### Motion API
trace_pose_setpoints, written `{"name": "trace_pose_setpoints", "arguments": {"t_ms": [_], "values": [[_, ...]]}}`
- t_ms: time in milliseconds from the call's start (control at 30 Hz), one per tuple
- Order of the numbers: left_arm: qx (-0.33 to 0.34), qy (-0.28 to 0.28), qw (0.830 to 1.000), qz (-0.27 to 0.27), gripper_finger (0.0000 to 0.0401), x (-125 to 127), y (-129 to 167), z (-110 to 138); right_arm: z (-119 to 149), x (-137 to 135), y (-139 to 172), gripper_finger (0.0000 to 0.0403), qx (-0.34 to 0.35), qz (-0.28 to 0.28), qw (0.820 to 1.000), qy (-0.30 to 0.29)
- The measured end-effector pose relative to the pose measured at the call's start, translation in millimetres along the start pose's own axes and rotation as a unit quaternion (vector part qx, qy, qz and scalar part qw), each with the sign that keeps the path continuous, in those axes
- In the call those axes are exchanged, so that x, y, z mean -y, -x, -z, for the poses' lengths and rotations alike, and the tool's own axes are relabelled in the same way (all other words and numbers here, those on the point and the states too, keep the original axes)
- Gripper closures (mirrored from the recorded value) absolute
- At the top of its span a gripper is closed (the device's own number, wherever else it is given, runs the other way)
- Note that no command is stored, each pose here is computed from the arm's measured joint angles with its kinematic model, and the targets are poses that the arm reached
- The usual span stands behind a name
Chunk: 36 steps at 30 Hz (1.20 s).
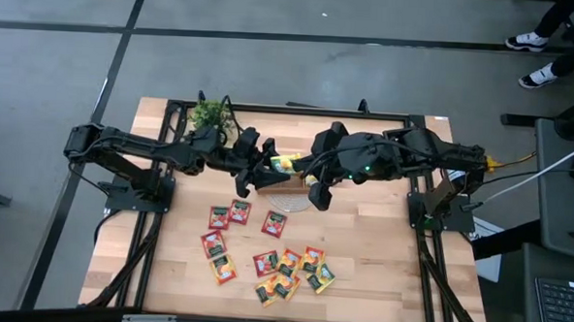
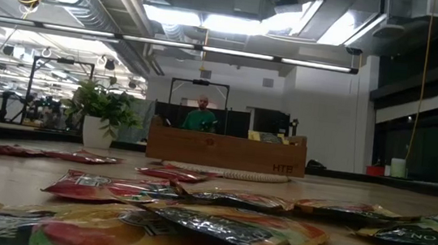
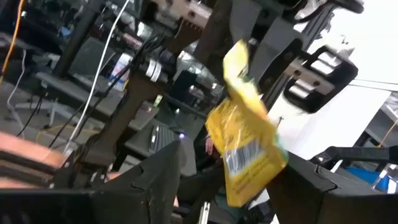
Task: Pick & Place Tea
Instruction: Put the yellow tea bag into the right section of the wooden organizer
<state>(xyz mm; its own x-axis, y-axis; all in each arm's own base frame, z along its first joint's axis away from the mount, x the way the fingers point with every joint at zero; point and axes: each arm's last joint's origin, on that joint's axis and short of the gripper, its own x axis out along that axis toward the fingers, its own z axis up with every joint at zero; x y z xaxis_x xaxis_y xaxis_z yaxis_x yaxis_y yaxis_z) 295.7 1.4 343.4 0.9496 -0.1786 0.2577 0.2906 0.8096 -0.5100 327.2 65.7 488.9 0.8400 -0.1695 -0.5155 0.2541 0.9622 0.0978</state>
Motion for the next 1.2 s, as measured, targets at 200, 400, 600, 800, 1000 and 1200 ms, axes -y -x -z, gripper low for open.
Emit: {"name": "trace_pose_setpoints", "arguments": {"t_ms": [200, 400, 600, 800, 1000, 1200], "values": [[-0.006, -0.001, 1.000, 0.004, 0.0236, 2.9, -0.7, 2.7, -0.1, 0.0, 0.0, 0.0400, 0.001, 0.000, 1.000, 0.004], [0.019, -0.007, 1.000, 0.021, 0.0277, 6.2, -0.5, -2.2, 0.9, 0.3, 0.0, 0.0400, -0.005, 0.001, 1.000, 0.007], [0.024, -0.010, 0.999, 0.023, 0.0285, 6.6, -0.4, -3.3, 0.9, 0.3, 0.0, 0.0400, -0.005, 0.001, 1.000, 0.008], [0.023, -0.028, 0.999, 0.022, 0.0319, 6.4, -0.5, -2.9, 1.1, -0.2, 0.1, 0.0400, -0.007, -0.007, 1.000, 0.009], [0.023, -0.029, 0.999, 0.021, 0.0387, 6.3, -0.5, -2.8, 1.2, -0.1, 0.3, 0.0400, -0.008, -0.007, 1.000, 0.011], [0.024, -0.027, 0.999, 0.020, 0.0352, 6.2, -0.5, -2.9, 1.7, 0.1, 0.2, 0.0400, -0.011, -0.007, 1.000, 0.019]]}}
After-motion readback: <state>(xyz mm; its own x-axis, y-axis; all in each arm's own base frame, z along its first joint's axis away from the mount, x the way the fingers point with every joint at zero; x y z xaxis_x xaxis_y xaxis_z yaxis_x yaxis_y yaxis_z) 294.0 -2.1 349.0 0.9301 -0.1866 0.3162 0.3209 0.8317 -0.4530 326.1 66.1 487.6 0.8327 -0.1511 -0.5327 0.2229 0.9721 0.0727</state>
